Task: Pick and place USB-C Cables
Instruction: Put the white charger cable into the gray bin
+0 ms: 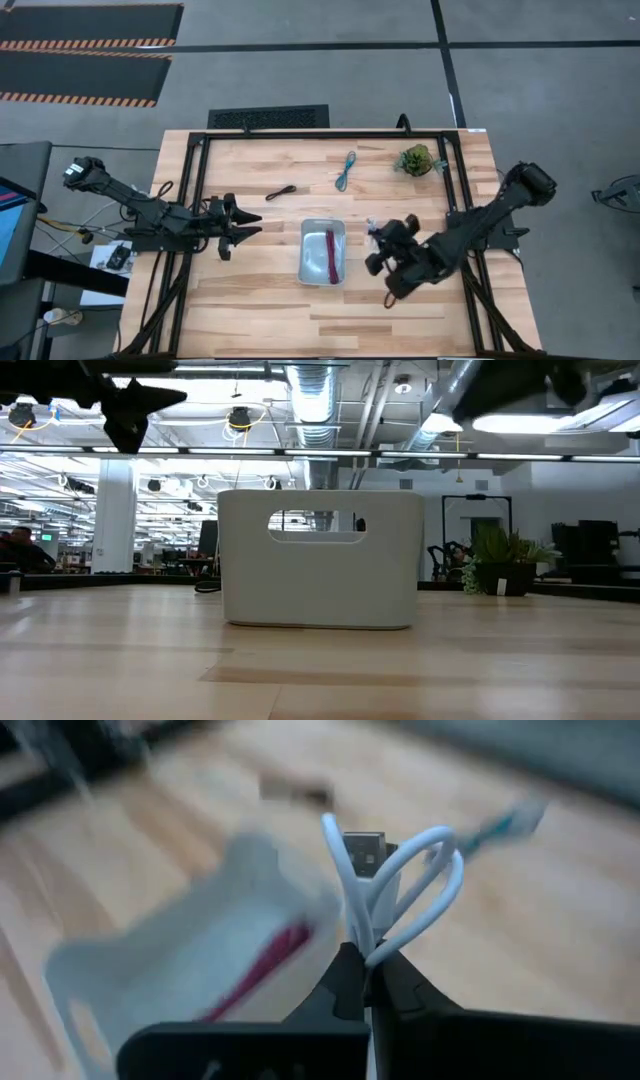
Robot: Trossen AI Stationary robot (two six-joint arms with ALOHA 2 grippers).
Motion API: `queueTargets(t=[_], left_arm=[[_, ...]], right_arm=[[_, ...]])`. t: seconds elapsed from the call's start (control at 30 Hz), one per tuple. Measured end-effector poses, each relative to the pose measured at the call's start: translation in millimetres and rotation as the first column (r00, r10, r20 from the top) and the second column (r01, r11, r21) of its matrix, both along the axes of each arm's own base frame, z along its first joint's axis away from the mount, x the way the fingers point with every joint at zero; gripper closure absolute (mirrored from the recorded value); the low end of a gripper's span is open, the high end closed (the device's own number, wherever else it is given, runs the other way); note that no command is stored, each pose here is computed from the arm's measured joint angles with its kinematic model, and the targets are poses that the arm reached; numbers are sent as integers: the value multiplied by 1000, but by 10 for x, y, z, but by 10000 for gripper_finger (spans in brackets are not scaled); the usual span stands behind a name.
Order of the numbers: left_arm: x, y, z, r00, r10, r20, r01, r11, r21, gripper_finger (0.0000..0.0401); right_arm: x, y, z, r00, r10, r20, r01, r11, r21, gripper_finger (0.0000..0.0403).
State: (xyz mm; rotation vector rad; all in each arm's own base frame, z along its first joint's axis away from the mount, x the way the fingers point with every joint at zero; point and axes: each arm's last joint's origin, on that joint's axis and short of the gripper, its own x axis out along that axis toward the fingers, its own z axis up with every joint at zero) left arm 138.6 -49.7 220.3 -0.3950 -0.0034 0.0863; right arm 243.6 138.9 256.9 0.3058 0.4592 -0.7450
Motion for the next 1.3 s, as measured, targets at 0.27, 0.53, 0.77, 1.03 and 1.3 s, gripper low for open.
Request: queueTargets(t=[0.27,0.53,0.77,1.03,1.3], left_arm=[[-3,1,81,998,0,66,-7,993,115,251],[-3,4,83,998,9,63,-19,987,160,251],[-3,6,83,998,19,62,-30,984,174,251],[-2,-1,81,998,-8,62,-2,987,158,251],[-2,-2,77,998,-8,58,-2,986,169,251]], right_arm=[[-113,126,88,990,-3,143,35,975,-221,402],[81,137,212,988,120,101,-102,981,-166,402],[721,63,341,820,557,130,-520,821,-235,402],[701,-451,520,800,582,145,-510,787,-346,402],[-11,-770,212,759,507,408,-369,852,-371,402]])
